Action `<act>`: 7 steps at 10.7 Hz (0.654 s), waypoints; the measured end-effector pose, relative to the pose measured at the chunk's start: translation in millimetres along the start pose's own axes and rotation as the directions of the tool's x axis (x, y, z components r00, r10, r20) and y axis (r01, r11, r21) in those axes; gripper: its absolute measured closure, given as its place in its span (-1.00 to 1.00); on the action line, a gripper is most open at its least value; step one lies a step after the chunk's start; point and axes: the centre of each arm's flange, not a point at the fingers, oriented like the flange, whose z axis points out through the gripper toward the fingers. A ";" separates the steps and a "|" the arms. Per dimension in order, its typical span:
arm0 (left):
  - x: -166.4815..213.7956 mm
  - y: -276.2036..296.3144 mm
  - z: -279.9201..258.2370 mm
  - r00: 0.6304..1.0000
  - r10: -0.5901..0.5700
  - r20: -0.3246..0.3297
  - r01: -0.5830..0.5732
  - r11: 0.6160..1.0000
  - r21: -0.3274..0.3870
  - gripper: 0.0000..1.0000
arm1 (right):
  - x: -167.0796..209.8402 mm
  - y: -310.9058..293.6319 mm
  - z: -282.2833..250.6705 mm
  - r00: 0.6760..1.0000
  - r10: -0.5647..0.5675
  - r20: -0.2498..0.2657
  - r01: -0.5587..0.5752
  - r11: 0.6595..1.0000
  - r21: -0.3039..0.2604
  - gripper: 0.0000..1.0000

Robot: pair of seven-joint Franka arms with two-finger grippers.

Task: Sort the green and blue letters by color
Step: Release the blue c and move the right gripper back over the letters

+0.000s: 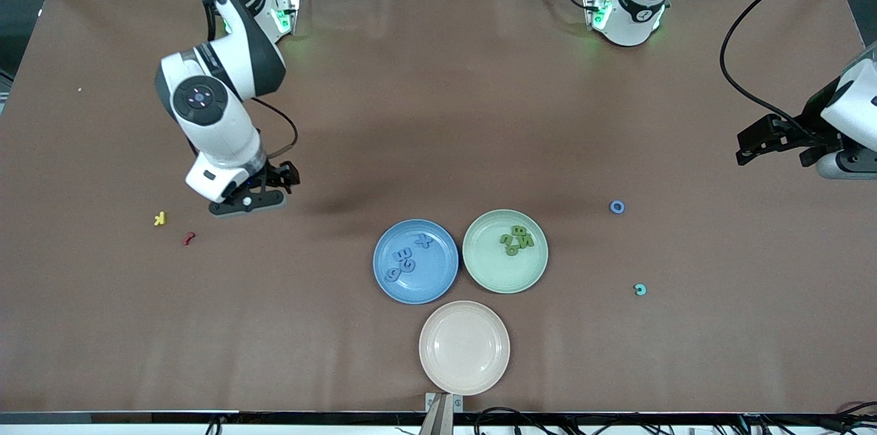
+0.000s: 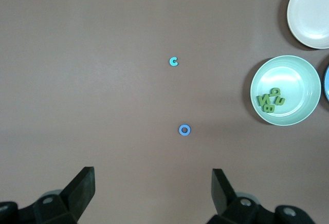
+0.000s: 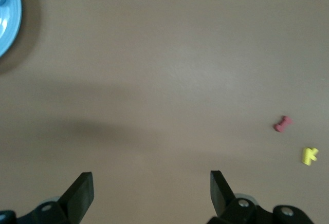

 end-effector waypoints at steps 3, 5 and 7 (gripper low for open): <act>0.8 -0.2 0.9 1.000 0.000 -0.001 0.000 1.000 0.000 -1.00 | -18.9 35.4 -39.0 0.999 -0.005 0.032 0.004 0.999 0.037 -1.00; 1.7 -0.3 2.4 1.000 0.000 -0.001 0.000 1.000 -0.001 -1.00 | -29.7 52.1 -64.0 0.999 0.004 0.049 -0.006 1.000 0.031 -1.00; 2.2 -0.3 3.1 1.000 -0.001 -0.001 0.001 1.000 -0.003 -1.00 | -39.6 78.8 -117.1 0.997 0.014 0.082 -0.021 0.996 0.083 -1.00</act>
